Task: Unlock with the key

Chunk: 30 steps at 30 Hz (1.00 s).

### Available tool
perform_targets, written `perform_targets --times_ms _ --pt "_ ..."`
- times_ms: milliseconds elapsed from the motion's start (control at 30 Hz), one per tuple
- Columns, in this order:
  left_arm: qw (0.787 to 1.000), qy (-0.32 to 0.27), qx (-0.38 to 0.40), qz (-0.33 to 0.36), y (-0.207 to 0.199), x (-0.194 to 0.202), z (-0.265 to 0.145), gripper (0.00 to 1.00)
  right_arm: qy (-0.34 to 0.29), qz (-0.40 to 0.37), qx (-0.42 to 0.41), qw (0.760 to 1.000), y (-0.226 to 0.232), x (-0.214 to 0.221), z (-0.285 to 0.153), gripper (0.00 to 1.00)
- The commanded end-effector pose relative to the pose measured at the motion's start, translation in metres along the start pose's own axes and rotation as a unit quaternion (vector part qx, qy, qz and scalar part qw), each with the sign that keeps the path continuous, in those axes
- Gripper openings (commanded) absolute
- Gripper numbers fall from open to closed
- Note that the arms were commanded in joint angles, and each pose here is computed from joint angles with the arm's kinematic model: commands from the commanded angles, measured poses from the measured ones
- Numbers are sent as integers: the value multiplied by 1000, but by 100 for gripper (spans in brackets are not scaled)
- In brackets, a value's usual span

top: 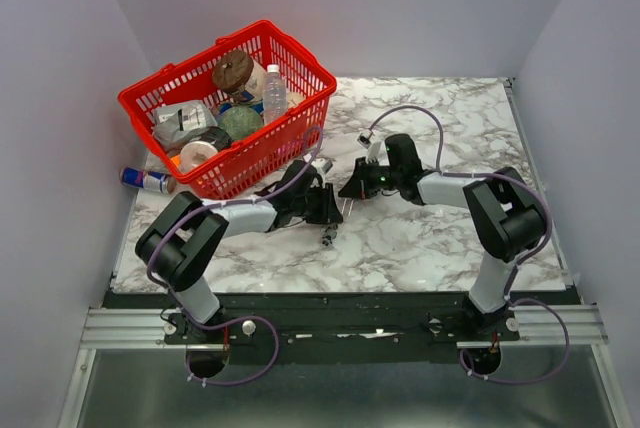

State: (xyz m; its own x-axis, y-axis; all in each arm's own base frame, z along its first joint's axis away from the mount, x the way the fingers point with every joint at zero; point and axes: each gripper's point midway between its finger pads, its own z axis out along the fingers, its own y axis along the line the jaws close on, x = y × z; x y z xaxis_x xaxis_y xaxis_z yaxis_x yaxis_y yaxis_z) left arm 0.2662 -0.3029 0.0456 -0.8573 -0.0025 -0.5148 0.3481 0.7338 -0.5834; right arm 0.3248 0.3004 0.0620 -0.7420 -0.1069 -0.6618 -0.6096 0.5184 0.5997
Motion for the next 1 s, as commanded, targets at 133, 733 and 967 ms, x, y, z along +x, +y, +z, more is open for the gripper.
perform_targets --times_ms 133,733,967 --pt "997 -37 -75 -2 26 -29 21 0 23 42 62 997 -29 10 17 1" --pt "987 9 -158 22 56 -28 39 0 -6 56 130 990 -47 8 7 59" --pt "982 24 -184 34 59 -27 36 19 -39 71 178 981 -49 5 -16 73"
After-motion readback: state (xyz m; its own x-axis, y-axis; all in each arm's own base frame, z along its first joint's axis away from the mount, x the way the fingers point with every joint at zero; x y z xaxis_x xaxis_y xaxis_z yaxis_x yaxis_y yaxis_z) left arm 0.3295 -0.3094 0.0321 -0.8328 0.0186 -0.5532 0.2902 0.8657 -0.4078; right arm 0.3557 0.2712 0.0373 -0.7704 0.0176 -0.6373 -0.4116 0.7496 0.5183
